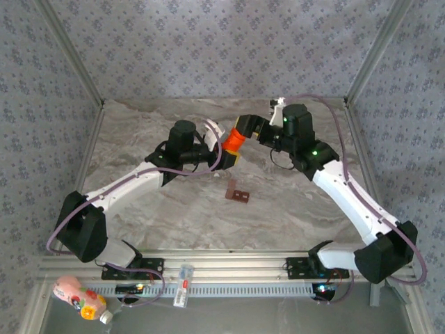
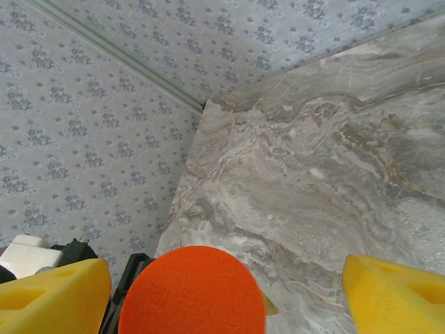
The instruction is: Sort the pills into containers
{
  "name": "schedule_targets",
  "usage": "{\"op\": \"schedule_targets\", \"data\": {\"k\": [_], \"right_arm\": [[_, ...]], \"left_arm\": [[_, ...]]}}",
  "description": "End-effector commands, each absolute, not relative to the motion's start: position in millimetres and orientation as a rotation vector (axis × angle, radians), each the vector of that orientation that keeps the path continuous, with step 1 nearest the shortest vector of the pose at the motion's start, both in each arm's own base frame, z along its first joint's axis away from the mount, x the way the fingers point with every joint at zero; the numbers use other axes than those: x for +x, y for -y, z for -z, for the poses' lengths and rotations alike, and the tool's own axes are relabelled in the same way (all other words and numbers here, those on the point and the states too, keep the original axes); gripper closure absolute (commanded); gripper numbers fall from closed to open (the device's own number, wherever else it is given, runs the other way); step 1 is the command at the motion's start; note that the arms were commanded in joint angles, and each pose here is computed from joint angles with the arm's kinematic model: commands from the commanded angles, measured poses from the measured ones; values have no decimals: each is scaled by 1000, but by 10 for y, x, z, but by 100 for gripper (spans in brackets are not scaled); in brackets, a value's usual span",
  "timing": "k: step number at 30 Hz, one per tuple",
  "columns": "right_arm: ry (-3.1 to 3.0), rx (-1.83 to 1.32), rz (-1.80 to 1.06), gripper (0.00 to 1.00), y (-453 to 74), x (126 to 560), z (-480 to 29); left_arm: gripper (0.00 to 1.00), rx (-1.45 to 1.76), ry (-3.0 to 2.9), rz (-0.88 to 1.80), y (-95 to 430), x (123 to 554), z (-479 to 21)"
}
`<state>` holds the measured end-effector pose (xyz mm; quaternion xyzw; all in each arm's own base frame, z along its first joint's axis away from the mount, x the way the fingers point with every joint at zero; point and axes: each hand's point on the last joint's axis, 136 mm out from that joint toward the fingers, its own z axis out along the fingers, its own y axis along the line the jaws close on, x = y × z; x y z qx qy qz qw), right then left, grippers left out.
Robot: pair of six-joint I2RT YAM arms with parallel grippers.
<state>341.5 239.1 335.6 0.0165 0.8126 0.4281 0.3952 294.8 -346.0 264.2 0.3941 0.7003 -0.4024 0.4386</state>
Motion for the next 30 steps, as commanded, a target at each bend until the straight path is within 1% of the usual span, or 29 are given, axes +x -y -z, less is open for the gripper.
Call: {"op": "schedule_targets", "data": {"k": [1,13,16,23,26,30], "right_arm": [[-2020,15,-1141,14,-2498,3397,-3552],[-2045,-24,-1182,28,-2614,3346,-3474],[-2043,-37,-1185,35,-2620,3326,-3480],[-2055,-116,-1211,58,-2681,3285,-3443],[-2019,-225,-1225,62,-2676,3309,-3460],[-1829,-479,-1296,63,-2619,3354,-3583]], "left_arm": [[100,989,-1617,1018,3502,2931,-3025],[100,989,-1616,1014,3506,2940,-3027],[100,988,-1617,1015,3509,2942,-3025],[100,992,-1615,1014,3517,2940,-3030],[100,992,-1616,1015,3512,2935,-3034],[100,999,-1616,1015,3504,2913,-3035]]}}
